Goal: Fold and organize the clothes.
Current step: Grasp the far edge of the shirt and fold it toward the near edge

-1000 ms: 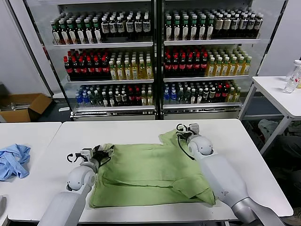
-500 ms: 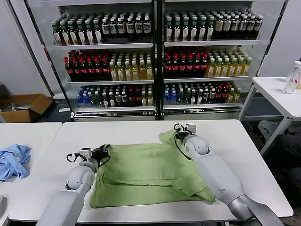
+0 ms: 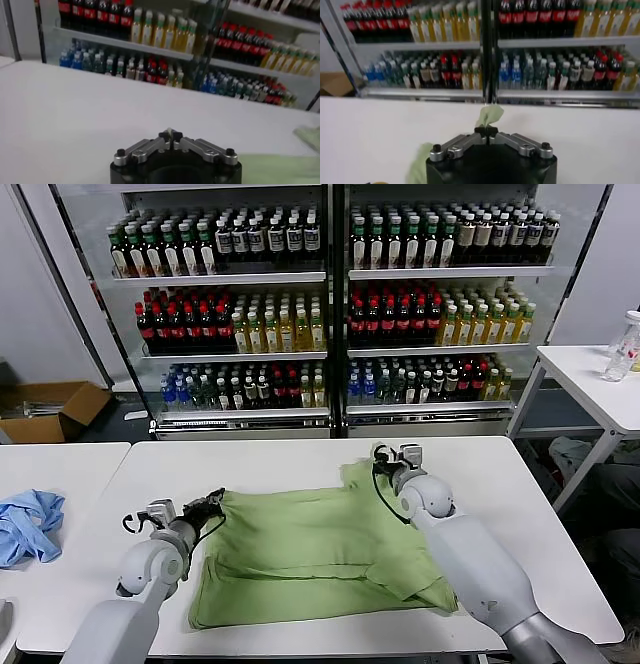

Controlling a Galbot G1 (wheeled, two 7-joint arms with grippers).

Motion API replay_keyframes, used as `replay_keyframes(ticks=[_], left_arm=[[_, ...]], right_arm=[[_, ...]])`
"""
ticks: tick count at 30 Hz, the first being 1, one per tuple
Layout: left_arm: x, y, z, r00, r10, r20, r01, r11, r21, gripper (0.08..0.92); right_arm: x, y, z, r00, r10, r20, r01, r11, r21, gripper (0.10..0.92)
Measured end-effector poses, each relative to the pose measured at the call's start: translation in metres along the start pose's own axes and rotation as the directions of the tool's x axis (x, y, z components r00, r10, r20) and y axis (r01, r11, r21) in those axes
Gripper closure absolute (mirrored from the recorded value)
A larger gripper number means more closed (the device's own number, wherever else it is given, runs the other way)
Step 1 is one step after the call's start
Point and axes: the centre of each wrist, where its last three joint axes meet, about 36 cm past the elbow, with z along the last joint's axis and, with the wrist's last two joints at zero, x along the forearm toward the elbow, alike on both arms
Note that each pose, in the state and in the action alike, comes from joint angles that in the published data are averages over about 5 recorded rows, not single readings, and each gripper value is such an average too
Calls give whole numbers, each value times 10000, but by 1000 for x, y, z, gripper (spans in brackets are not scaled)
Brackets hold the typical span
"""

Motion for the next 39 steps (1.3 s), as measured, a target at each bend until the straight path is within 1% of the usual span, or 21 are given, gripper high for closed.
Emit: replay_keyframes(ticks=[6, 11, 15, 18, 24, 29, 31, 33, 39], left_arm=[[34, -4, -11, 9984, 340, 450, -349, 9992, 185, 911], [66, -13, -11, 9964, 638, 557, -647, 9978, 158, 911], [91, -26, -3, 9946, 940, 439, -946, 9955, 110, 911], [108, -35, 7, 9938, 1066, 307, -1069, 9942, 74, 911], [135, -42, 29, 9963, 855, -107, -855, 9963, -16, 911], [146, -45, 43, 9967, 725, -369, -730, 9973, -126, 904], [148, -47, 48, 9966, 691, -438, -700, 9974, -194, 883], [148, -48, 53, 9968, 637, -479, -651, 9975, -288, 836], [150, -55, 68, 9988, 244, -419, -273, 9972, -691, 662]], right_arm=[[45, -9, -4, 9986, -87, 523, 96, 9998, -164, 916], [89, -18, 6, 9976, -8, 699, 22, 9998, -198, 916], [125, -26, 20, 9980, 177, 605, -164, 9996, -227, 916], [151, -30, 32, 9984, 321, 462, -308, 9991, -299, 916], [194, -30, 65, 9975, 693, -109, -697, 9967, -417, 916], [213, -26, 90, 9937, 900, -664, -919, 9954, -272, 907], [217, -23, 97, 9924, 931, -809, -947, 9954, -159, 881], [221, -19, 103, 9916, 937, -896, -943, 9955, -17, 834], [234, -12, 112, 9918, 921, -882, -883, 9950, 468, 661]])
